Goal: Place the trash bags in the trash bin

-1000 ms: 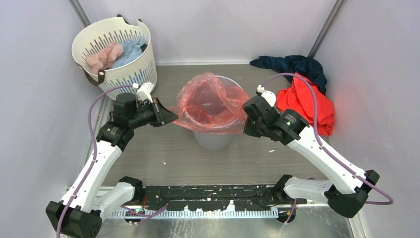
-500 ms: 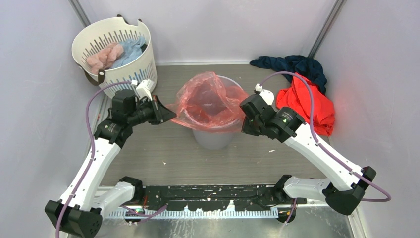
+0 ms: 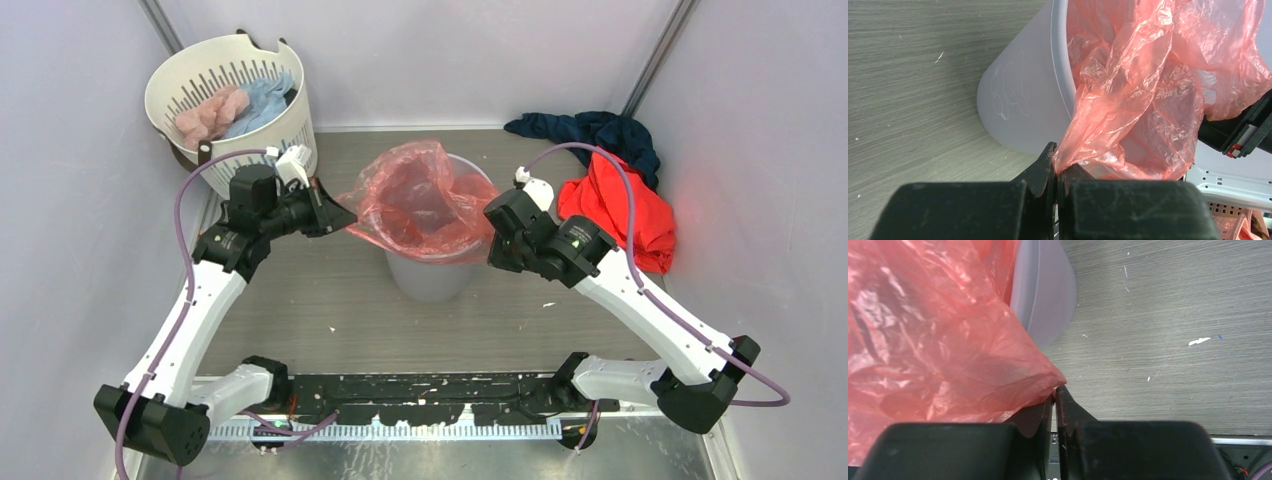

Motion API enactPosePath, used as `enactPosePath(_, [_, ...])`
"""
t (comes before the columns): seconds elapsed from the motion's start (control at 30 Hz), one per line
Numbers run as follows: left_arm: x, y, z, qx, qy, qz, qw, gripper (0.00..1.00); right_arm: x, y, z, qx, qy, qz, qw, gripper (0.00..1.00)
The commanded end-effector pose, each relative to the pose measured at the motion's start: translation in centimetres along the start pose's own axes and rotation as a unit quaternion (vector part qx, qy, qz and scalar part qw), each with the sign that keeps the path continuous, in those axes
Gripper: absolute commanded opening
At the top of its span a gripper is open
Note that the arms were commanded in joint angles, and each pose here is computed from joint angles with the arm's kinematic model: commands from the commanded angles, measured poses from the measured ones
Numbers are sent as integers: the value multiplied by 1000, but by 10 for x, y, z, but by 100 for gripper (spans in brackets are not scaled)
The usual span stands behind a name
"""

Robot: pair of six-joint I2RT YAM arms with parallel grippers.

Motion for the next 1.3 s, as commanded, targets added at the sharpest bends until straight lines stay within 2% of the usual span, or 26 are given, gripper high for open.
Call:
enactPosePath(0.0, [-24,-12,1,15,-37,26,999,0,-21,7,-16,-25,-53,20,998,15])
enactPosePath(0.5, [-52,-7,30,7,-47,36,998,0,-24,-5,-20,-9,-73,19,997,19])
enactPosePath(0.87, [-75,-11,46,16,-69,46,996,0,-13,-18,-18,8,-56,20,998,20])
enactPosePath(1.1, [-94,-9,67,14,-67,60,996,0,-20,-38,-59,-3,-75,27,997,20])
enactPosePath(1.17, [-98,-8,73,18,-62,63,996,0,-30,-36,-81,-25,-85,16,996,20])
enactPosePath(1.27, [-102,-9,79,25,-59,65,996,0,-47,-18,-110,-102,-92,-15,990,20])
Point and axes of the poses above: each gripper's point midway between its finger pads, its own z axis out along the fingers, its own y axis along the line the jaws close on, x = y × z, the point moved 6 cm from there along -z, back along the fingers, and after that the axes turned 1 degree about -z, right-handed, at the moved point
